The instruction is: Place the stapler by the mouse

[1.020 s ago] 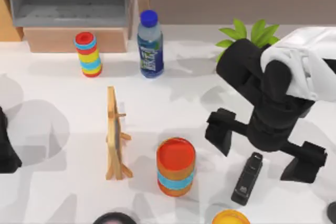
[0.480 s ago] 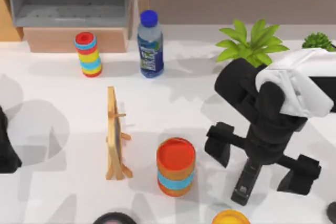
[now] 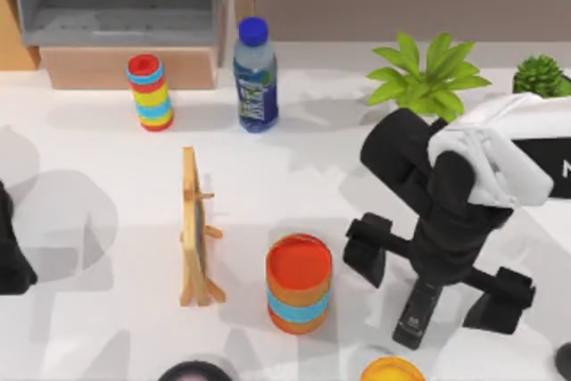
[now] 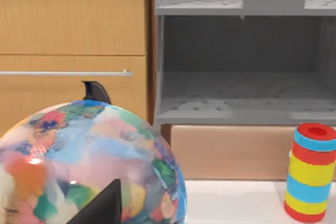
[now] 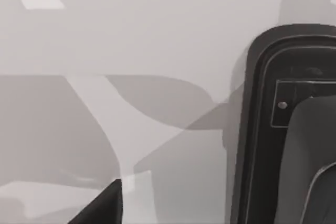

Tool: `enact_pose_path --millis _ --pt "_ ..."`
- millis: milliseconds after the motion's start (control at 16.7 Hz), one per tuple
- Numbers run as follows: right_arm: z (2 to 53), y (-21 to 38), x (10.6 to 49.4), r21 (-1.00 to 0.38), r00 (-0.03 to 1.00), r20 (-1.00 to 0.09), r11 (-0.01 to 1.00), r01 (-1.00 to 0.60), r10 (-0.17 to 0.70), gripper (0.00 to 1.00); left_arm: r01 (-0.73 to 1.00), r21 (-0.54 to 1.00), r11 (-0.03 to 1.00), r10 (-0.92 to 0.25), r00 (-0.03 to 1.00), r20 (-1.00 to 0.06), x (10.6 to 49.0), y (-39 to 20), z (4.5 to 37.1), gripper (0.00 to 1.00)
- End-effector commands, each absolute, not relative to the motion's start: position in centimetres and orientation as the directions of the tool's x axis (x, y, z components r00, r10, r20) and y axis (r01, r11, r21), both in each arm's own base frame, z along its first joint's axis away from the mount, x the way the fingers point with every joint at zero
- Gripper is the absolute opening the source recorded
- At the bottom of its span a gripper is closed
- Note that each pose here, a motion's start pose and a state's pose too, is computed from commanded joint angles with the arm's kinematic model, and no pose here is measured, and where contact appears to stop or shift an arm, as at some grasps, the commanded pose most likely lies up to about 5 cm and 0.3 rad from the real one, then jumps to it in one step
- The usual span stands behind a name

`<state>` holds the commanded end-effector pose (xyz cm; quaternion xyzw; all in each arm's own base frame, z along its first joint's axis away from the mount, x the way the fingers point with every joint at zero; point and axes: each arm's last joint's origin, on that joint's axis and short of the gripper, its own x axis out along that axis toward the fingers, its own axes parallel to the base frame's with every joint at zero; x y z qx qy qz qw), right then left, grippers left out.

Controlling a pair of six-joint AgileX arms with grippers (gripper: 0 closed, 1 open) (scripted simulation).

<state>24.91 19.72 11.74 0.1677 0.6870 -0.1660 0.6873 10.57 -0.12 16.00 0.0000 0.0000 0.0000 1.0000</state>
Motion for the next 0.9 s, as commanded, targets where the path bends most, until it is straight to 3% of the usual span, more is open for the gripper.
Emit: enact_pose_path --millis 720,900 --pt "11.74 19.72 24.91 0.002 0.001 -1.000 0.889 0.459 0.002 0.02 0.000 0.000 1.000 0.000 1.000 0.000 10.57 -0.12 16.00 1.00" --pt "11.74 19.72 24.91 0.002 0.001 -1.000 0.889 0.459 0.002 0.00 0.000 0.000 1.000 0.000 1.000 0.000 10.57 -0.12 16.00 1.00"
